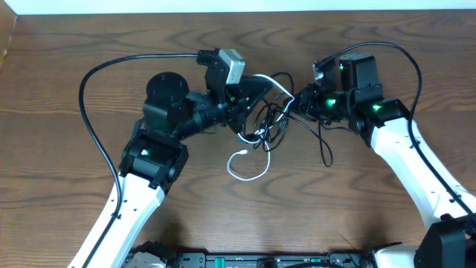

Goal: Untangle cables

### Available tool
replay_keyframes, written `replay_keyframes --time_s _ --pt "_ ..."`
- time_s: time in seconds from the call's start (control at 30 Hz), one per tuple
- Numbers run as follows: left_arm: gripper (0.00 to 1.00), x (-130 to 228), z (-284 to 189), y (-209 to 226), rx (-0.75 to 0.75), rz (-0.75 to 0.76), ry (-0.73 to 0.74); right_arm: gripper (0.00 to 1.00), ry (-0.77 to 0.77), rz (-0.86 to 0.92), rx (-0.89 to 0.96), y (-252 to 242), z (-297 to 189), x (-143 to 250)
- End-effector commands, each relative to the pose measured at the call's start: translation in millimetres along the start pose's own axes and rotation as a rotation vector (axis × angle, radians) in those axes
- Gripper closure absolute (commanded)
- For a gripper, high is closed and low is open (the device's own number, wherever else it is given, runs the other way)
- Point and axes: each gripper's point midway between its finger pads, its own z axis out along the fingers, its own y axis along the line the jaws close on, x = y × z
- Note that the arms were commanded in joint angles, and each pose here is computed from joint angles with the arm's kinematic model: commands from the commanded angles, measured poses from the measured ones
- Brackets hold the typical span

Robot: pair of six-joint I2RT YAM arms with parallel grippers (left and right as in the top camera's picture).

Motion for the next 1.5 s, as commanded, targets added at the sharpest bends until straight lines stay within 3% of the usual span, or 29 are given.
replay_keyframes --time_s 0.0,0.23,0.43,0.83,1.03,1.27,1.33,1.37,1.47 --pt "0.92 11 -8 44 -0.213 0.027 0.035 0.99 -0.088 -0.029 -0.024 10 -21 -22" --pt "0.92 57 -27 99 -0.367 -0.057 0.205 0.99 -0.254 -0.005 -0.023 -3 -70 -62" --pt "0.92 89 -64 169 -0.619 -0.181 0.293 0.99 -0.381 0.096 0.036 -38 -125 -83" --pt "0.93 87 -158 250 -0.891 -0.418 0.158 0.99 -0.618 0.228 0.191 -118 -249 -84" --pt "0.93 83 -162 248 -0.826 -0.453 0.129 0.99 -0.663 0.297 0.199 -143 -281 -73" --pt "0.92 78 -129 224 -0.666 -0.430 0.140 0.99 -0.590 0.223 0.208 -134 -262 -66" --pt "0.92 75 -116 213 -0.607 -0.415 0.143 0.90 -0.549 0.170 0.209 -128 -251 -63" --pt "0.92 73 -110 207 -0.578 -0.406 0.146 0.76 -0.526 0.141 0.209 -124 -245 -61" --pt "0.92 70 -87 185 -0.484 -0.378 0.158 0.68 -0.449 0.048 0.204 -111 -224 -54"
